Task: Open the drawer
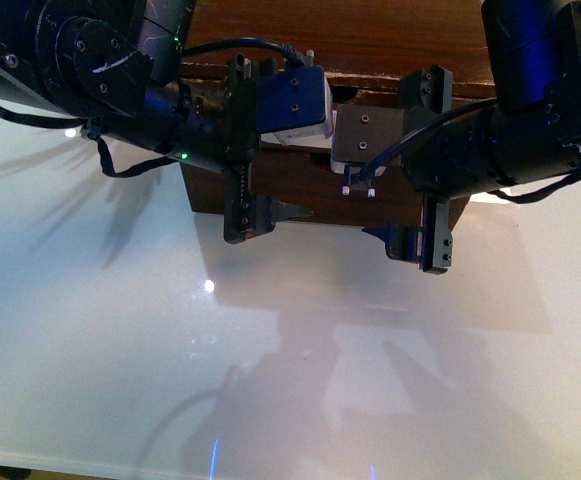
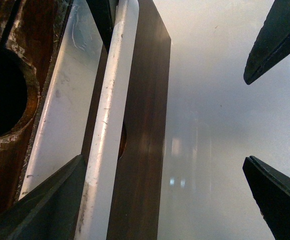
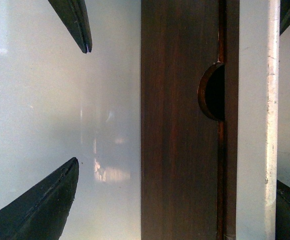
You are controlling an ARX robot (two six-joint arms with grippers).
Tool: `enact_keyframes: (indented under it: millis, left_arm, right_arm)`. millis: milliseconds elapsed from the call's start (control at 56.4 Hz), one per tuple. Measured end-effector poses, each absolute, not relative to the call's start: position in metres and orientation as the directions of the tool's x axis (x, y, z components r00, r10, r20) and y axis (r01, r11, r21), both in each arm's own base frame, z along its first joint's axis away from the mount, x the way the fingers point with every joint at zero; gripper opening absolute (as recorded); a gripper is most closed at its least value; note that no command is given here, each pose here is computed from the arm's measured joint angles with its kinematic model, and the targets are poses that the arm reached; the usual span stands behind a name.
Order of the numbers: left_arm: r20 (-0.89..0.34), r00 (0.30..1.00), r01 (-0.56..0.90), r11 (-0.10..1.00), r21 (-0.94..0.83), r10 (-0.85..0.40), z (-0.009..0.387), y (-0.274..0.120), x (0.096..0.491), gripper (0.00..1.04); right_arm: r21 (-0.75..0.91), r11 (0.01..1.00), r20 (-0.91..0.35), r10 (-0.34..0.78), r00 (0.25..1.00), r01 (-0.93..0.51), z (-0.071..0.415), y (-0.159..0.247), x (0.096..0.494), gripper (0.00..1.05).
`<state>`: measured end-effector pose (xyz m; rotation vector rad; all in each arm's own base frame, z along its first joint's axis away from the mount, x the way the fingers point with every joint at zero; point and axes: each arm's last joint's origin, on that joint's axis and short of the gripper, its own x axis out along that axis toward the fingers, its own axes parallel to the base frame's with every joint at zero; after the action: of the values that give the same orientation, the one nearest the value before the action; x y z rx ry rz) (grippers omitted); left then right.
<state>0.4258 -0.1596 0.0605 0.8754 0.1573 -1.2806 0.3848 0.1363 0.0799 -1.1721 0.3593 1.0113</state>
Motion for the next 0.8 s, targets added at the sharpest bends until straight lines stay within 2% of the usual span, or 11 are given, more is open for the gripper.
enact_keyframes:
  millis: [461,798]
  left_arm:
    - [-0.559,0.328,0.876,0.023,0.483,-0.762,0.059,-0.156,0.409,0.96]
    - [-0.560,0.305,0.891,0.023,0.453,-0.771,0.061,-0.150,0.389,0.96]
  right_arm:
    - [-0.591,0.007,-0.709,0.471,0.524,-0.806,0.076,0.141,0.369,0.96]
    - [-0.591,-0.016,-0.719,0.465,0.517,-0.807,0.076,0.148,0.348,0.96]
